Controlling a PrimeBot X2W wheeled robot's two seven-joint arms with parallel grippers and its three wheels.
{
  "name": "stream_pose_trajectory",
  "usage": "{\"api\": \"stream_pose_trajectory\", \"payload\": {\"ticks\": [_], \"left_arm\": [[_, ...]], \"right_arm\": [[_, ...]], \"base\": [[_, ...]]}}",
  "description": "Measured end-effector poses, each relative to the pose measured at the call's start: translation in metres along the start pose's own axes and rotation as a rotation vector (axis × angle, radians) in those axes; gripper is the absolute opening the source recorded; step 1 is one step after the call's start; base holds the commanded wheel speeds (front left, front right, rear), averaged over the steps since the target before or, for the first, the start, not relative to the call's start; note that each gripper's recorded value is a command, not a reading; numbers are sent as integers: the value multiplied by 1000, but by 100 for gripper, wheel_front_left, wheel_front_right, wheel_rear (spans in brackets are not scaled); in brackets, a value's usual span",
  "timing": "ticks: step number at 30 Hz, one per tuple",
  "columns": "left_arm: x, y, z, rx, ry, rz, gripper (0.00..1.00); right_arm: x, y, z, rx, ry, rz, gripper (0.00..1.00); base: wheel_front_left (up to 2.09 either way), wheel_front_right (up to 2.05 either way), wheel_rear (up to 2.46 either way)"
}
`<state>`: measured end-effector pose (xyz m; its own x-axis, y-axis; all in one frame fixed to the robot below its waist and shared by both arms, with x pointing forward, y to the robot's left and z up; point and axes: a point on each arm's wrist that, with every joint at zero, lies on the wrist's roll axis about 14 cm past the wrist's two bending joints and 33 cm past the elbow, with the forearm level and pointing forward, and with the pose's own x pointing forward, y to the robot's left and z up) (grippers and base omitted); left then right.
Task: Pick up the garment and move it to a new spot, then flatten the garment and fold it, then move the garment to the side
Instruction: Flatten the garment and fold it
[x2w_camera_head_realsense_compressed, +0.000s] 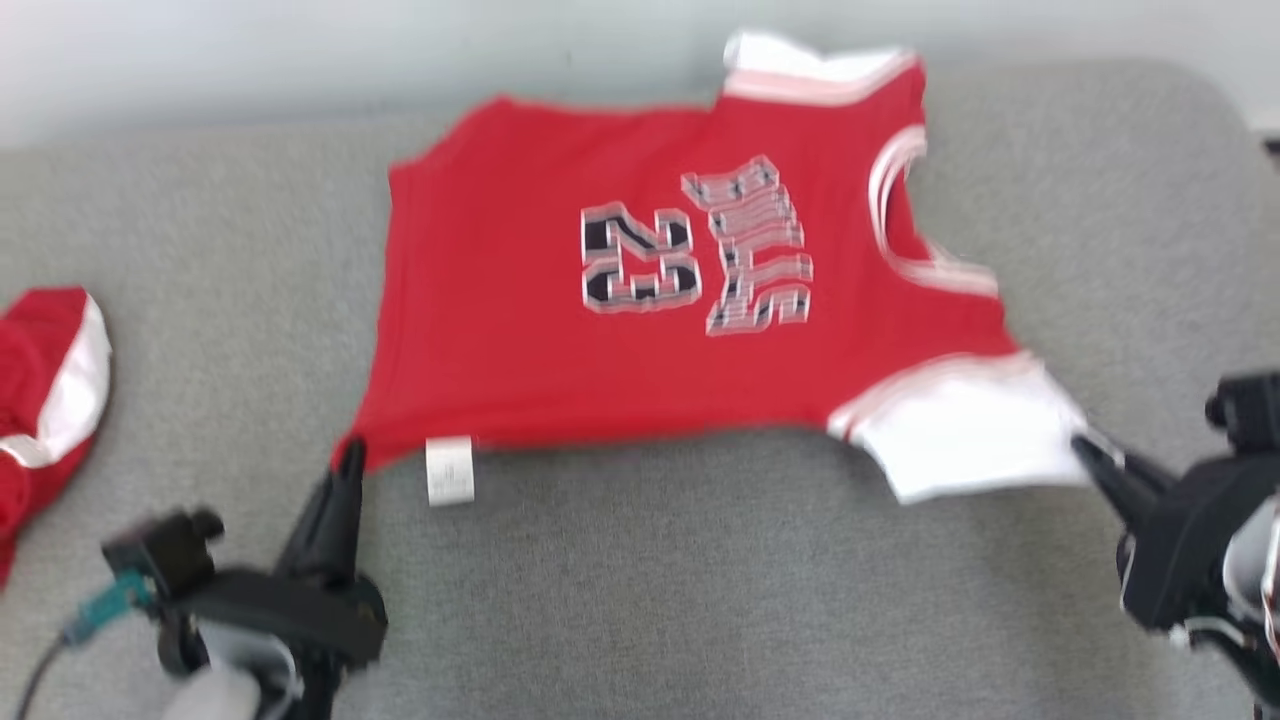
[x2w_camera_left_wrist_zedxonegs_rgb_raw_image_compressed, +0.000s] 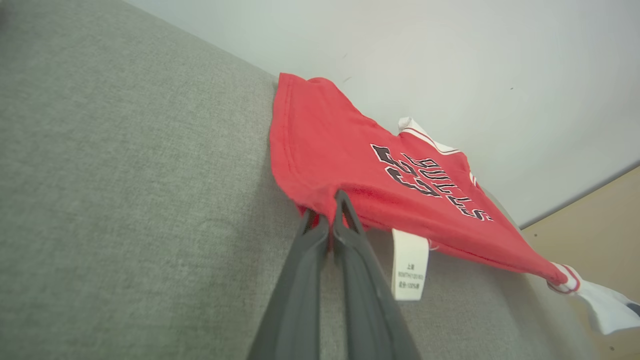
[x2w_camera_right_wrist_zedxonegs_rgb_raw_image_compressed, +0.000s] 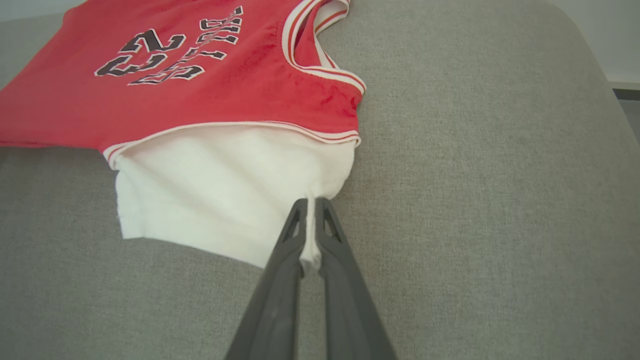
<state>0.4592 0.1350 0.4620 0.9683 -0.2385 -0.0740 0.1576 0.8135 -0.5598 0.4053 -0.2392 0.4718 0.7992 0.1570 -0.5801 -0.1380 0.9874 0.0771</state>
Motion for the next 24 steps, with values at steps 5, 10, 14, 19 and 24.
{"api": "stream_pose_trajectory", "payload": {"ticks": [5, 10, 14, 19, 24], "left_arm": [[-32, -3, -11, -51, 6, 55, 0], [-59, -8, -22, -69, 16, 81, 0], [-72, -7, -25, -74, 17, 98, 0], [-90, -4, -34, -72, 43, 126, 0], [-107, -1, -45, -69, 89, 153, 0]], "right_arm": [[-32, -1, -15, 28, 24, -45, 0], [-57, 0, -40, 67, 77, -77, 0], [-67, 4, -58, 73, 142, -83, 0], [-77, 4, -56, 69, 130, -103, 0], [-82, 7, -68, 80, 163, -107, 0]], "base": [[0, 0, 0], [0, 0, 0], [0, 0, 0], [0, 0, 0], [0, 0, 0]]}}
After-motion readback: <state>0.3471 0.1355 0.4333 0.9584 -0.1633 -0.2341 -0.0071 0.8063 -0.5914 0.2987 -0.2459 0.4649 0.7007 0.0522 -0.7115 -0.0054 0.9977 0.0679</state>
